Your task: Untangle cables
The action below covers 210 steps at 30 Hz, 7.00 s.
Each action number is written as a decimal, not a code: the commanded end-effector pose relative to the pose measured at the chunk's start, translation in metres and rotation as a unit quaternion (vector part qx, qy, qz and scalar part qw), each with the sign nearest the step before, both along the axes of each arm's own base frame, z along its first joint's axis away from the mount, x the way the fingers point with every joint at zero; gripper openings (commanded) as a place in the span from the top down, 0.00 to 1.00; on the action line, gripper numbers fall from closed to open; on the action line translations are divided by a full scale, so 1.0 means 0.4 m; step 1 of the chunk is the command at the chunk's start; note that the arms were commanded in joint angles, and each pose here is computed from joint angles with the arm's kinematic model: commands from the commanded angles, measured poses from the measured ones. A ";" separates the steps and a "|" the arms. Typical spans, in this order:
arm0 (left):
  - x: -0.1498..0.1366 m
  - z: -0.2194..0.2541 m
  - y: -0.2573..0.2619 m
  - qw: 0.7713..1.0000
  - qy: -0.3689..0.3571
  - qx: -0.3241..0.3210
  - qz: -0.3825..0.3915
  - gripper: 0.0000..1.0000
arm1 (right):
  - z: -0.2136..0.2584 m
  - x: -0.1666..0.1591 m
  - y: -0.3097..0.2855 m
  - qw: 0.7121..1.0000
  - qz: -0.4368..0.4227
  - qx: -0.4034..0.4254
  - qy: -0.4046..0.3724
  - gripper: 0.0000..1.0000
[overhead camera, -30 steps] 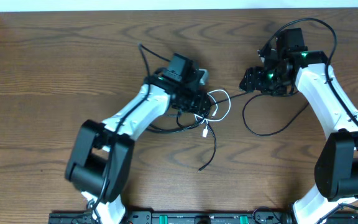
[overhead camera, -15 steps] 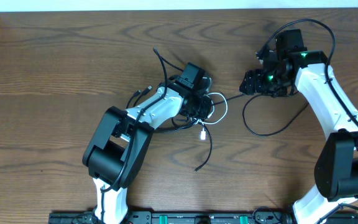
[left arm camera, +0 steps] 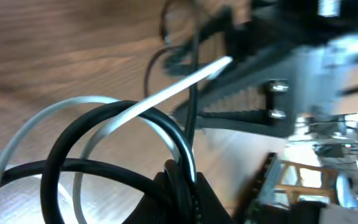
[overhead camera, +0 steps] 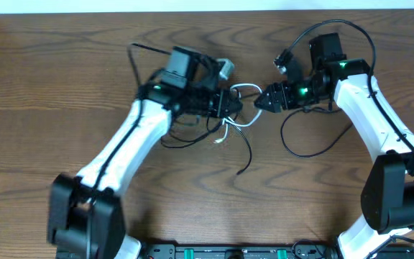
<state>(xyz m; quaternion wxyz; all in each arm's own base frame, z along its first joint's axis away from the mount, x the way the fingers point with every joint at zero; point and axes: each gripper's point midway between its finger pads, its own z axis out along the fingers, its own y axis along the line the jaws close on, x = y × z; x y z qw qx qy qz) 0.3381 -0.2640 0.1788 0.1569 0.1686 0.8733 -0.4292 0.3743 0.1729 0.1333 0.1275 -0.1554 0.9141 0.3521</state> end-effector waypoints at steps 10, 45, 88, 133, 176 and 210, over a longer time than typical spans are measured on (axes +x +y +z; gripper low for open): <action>0.008 0.070 0.039 0.999 -0.005 -0.045 -0.001 0.93 | 0.045 -0.023 0.122 0.998 0.028 0.061 0.004 0.39; 0.064 0.348 0.328 0.975 -0.094 -0.146 0.136 0.93 | -0.132 0.020 -0.440 0.902 -0.307 -0.291 0.091 0.99; 0.023 0.228 0.160 0.990 -0.070 -0.047 0.114 0.92 | 0.186 0.070 -0.131 0.993 -0.080 -0.012 -0.081 0.25; -0.053 0.291 0.097 0.987 0.030 -0.149 0.060 0.86 | 0.247 -0.029 0.197 0.978 0.107 0.028 -0.179 0.99; -0.071 0.152 0.176 0.998 -0.034 0.004 0.047 0.92 | 0.263 0.085 -0.135 0.988 -0.077 0.046 -0.123 0.99; -0.041 0.124 0.210 0.993 -0.018 0.044 0.107 0.92 | 0.353 -0.107 0.221 0.935 0.217 0.165 -0.228 0.36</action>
